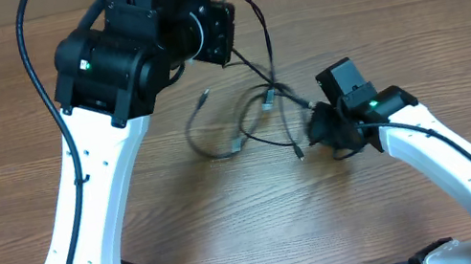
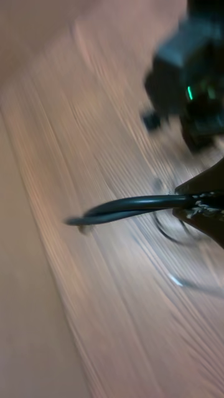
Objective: Untangle cables
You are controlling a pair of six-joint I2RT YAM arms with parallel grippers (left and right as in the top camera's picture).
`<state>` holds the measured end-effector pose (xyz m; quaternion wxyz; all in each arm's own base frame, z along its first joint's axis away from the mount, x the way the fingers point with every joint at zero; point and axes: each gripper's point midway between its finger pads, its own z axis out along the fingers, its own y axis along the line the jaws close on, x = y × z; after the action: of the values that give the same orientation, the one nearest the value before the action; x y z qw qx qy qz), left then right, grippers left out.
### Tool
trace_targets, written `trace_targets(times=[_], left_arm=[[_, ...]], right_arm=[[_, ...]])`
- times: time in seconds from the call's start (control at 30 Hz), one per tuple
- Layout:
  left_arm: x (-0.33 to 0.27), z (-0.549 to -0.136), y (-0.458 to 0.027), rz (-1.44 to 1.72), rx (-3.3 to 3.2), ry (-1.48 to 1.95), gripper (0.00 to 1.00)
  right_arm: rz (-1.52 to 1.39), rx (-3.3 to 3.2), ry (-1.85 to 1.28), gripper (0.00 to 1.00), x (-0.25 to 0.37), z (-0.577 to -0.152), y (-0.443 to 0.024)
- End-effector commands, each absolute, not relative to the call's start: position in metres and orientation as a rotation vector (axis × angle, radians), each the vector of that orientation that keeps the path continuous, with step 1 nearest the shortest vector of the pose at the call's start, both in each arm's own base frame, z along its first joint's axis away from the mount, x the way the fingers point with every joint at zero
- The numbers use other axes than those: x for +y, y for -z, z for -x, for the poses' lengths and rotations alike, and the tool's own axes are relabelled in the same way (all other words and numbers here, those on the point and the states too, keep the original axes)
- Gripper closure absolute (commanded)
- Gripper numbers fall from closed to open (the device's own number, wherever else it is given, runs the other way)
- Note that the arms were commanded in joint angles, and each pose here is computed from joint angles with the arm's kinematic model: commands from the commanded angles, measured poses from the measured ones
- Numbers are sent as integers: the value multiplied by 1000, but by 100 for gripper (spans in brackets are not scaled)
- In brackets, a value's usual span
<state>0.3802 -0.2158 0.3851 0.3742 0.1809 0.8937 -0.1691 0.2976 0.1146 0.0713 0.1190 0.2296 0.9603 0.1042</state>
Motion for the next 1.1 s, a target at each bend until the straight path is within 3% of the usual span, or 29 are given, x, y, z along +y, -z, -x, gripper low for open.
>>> trace_targets(times=[0.0, 0.13, 0.33, 0.57, 0.67, 0.83, 1.07], left_arm=[[-156, -399, -404, -283, 2228, 79, 96], [-127, -406, -403, -197, 2237, 0, 96], [-108, -410, -400, -147, 2260, -2, 96], [-132, -400, -392, -227, 2305, 157, 94], [-139, -399, -385, -252, 2331, 199, 87], [-162, -404, -357, -317, 2415, 317, 85], [-174, -413, -330, -342, 2482, 335, 87]], right_arm=[[-797, 2594, 269, 96, 14, -311, -85], [-976, 2514, 437, 96, -44, -306, -101], [-1151, 2428, 443, 96, -85, -310, -138], [-851, 2517, 185, 96, -51, -349, -180], [-718, 2505, 116, 96, -35, -364, -205], [-361, 2399, -151, 96, 17, -393, -289], [-268, 2115, -243, 96, 25, -397, -409]])
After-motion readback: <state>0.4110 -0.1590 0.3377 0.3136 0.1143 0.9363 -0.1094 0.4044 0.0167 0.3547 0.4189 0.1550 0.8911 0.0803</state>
